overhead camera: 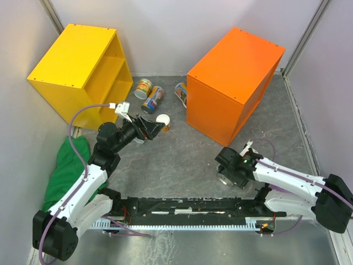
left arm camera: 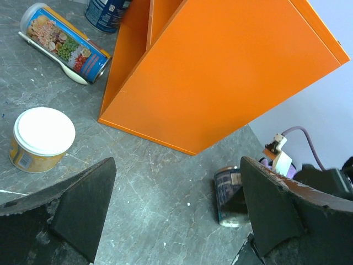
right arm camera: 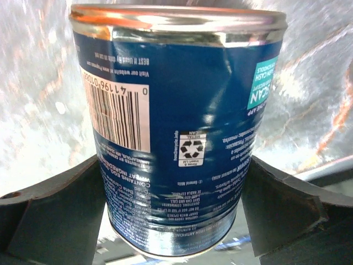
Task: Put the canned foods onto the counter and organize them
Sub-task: Adjust the canned food at the center of the board.
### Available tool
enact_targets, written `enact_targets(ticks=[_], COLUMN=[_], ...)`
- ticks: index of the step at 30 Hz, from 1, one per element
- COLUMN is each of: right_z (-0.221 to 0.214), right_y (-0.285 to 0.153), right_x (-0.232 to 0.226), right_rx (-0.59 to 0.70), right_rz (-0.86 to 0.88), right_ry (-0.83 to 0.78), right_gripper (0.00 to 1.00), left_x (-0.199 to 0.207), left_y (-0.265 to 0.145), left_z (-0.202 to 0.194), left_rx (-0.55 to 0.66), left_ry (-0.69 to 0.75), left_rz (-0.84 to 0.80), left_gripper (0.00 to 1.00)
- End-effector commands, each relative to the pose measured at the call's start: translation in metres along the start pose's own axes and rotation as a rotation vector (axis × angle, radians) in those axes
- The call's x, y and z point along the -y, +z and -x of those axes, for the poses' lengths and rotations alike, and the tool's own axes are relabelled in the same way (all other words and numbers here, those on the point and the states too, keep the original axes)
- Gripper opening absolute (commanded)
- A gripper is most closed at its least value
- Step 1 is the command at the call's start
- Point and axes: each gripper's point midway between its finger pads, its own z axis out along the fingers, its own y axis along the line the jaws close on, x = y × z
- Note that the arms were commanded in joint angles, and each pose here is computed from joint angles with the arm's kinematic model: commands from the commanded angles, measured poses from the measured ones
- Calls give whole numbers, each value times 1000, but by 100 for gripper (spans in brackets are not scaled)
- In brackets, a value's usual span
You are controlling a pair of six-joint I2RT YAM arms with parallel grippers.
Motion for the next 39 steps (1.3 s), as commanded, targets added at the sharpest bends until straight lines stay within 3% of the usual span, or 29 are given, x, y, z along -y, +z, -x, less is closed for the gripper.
enact_targets(ticks=[1, 9, 15, 28, 39], right_z=[-18, -69, -88, -70, -62], right_y=[-31, -73, -94, -123, -118], right_x=[-19, -53, -72, -114, -131], right_rx=[-21, -26, 16, 143, 76], right_rz=[80, 161, 146, 139, 140], right_ry=[-224, -664, -868, -1000, -1031], right_gripper=[1, 1, 1, 2, 6], left_x=[7, 9, 13, 15, 19], left_y=[-4, -10, -13, -15, -6], left_z=[9, 9, 13, 16, 8], left_rx=[40, 40, 48, 50, 17], left_ry=[-26, -31, -30, -49, -217], left_rz=[2, 17, 23, 33, 6], left_gripper=[99, 99, 99, 99, 99])
